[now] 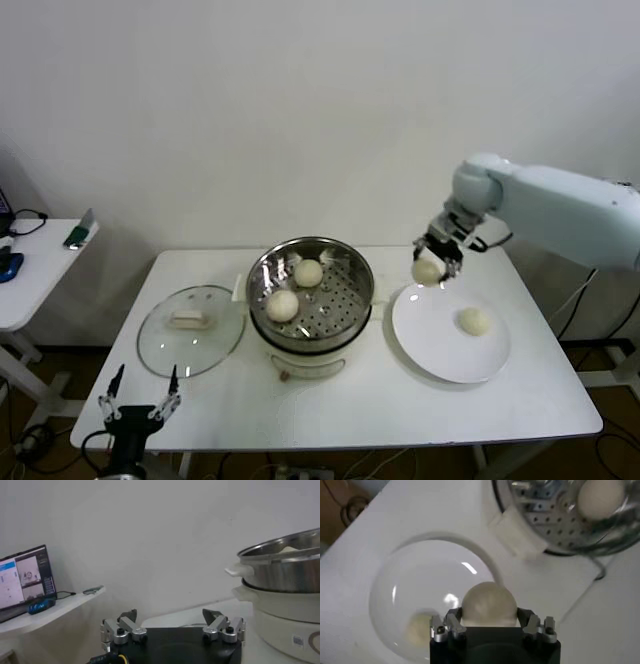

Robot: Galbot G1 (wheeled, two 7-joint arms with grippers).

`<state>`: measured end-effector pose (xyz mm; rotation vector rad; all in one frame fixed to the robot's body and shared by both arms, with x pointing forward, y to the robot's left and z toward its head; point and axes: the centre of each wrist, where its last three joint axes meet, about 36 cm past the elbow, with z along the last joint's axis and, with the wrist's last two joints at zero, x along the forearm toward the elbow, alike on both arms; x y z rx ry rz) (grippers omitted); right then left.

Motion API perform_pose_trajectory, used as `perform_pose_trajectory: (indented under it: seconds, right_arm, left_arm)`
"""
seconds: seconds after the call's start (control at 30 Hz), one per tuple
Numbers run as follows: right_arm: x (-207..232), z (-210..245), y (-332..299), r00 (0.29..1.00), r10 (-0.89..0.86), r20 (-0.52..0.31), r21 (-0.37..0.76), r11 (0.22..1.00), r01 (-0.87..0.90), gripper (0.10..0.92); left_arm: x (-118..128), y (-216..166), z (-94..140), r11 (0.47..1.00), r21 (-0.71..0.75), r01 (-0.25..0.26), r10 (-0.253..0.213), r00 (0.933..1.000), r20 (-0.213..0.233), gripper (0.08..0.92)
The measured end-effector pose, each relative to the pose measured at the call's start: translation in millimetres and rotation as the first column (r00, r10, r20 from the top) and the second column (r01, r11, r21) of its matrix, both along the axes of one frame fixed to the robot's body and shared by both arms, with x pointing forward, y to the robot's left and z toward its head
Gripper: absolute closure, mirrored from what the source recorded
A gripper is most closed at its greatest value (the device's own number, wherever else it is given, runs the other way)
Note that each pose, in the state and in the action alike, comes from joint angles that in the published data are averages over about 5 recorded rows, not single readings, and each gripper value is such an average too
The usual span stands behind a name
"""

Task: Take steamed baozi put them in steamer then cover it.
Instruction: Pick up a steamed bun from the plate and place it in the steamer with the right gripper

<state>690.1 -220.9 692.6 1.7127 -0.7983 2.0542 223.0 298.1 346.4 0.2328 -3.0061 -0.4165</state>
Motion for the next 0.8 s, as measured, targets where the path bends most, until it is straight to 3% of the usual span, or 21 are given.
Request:
perform_pose_trajectory:
  seconds: [0.33,0.8]
  right_arm:
    - [-24,27,111,0.913,0.407,0.026,-0.117,0.908,-0.402,0.309]
    - [-58,-48,210,0.721,0.686,-0.098,-0.201,0.696,-0.689,0.301]
  left_arm:
    - [-7,3,-4,1.000,0.003,-0.004,0.004,0.9999,-0.011,0.177]
    - [-16,9,-7,1.000,-0.001,-0.002,0.002,0.9996,-0.027,0.177]
